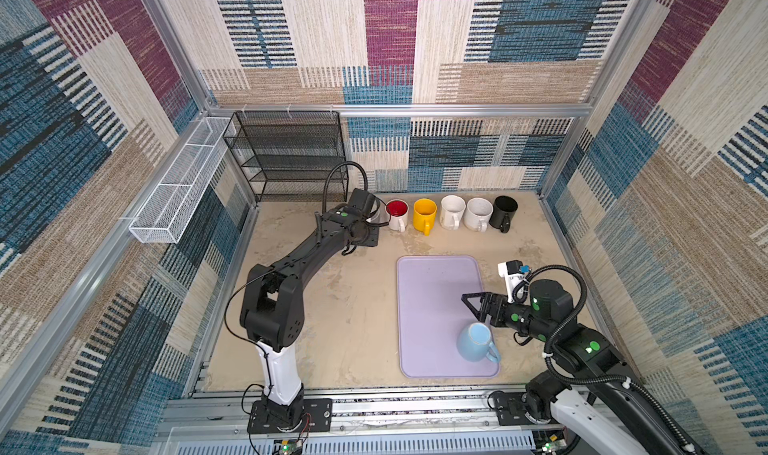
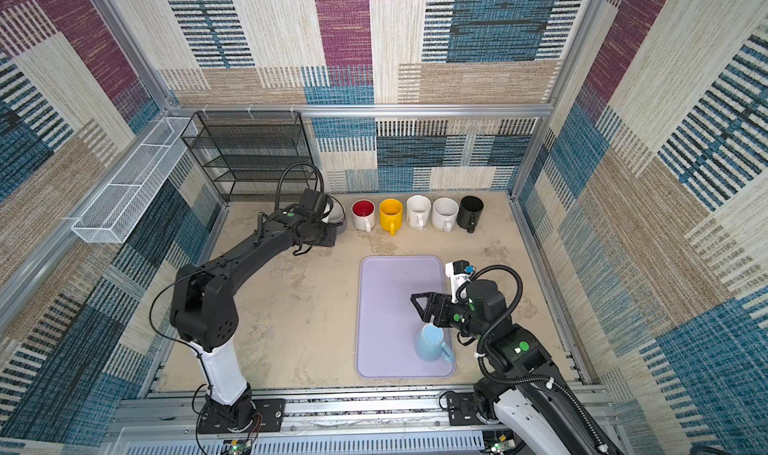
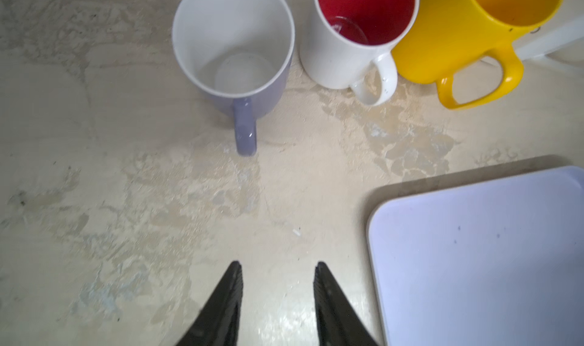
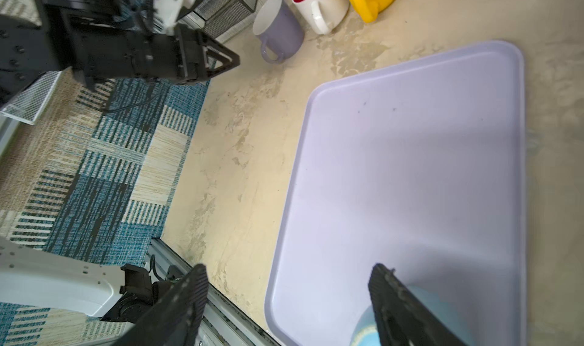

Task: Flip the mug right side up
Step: 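Open and raise the left gripper while the right gripper moves toward the light blue mug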

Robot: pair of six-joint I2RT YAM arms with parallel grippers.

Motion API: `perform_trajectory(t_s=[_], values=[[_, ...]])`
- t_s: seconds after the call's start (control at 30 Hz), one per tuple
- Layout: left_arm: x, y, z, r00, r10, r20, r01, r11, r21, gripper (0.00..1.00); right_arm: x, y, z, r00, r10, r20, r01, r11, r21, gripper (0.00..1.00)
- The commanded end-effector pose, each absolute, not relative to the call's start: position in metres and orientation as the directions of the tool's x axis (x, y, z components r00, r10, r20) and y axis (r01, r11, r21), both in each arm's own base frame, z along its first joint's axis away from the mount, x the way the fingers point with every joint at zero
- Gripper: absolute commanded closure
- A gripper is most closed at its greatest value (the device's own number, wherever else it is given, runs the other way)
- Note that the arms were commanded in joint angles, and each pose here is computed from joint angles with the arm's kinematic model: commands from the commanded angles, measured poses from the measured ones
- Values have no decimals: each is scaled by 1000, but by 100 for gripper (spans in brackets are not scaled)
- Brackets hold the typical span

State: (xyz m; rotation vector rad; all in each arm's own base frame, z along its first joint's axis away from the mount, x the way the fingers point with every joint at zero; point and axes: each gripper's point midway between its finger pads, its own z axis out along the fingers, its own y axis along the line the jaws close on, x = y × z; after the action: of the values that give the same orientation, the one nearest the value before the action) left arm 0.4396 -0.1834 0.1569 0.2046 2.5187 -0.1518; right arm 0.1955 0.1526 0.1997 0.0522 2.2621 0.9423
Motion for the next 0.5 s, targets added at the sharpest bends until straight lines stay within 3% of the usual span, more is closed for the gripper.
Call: perform_trajectory(t_s=[0.0, 0.17, 0.2, 0.47], values=[[434, -188, 179, -740, 53, -670, 186, 974, -129, 61, 182, 144, 176, -827, 298, -478, -99, 758, 644, 15], [399, -179, 183, -704, -50, -708, 151, 964, -219, 62, 168, 134, 159, -857, 314, -409, -13, 780, 626, 8], [392, -176, 182, -702, -69, -709, 137, 963, -230, 62, 164, 132, 155, -864, 309, -399, -6, 785, 620, 0], [352, -147, 180, -685, -133, -717, 63, 969, -240, 61, 151, 124, 133, -889, 303, -343, 48, 807, 589, 0]])
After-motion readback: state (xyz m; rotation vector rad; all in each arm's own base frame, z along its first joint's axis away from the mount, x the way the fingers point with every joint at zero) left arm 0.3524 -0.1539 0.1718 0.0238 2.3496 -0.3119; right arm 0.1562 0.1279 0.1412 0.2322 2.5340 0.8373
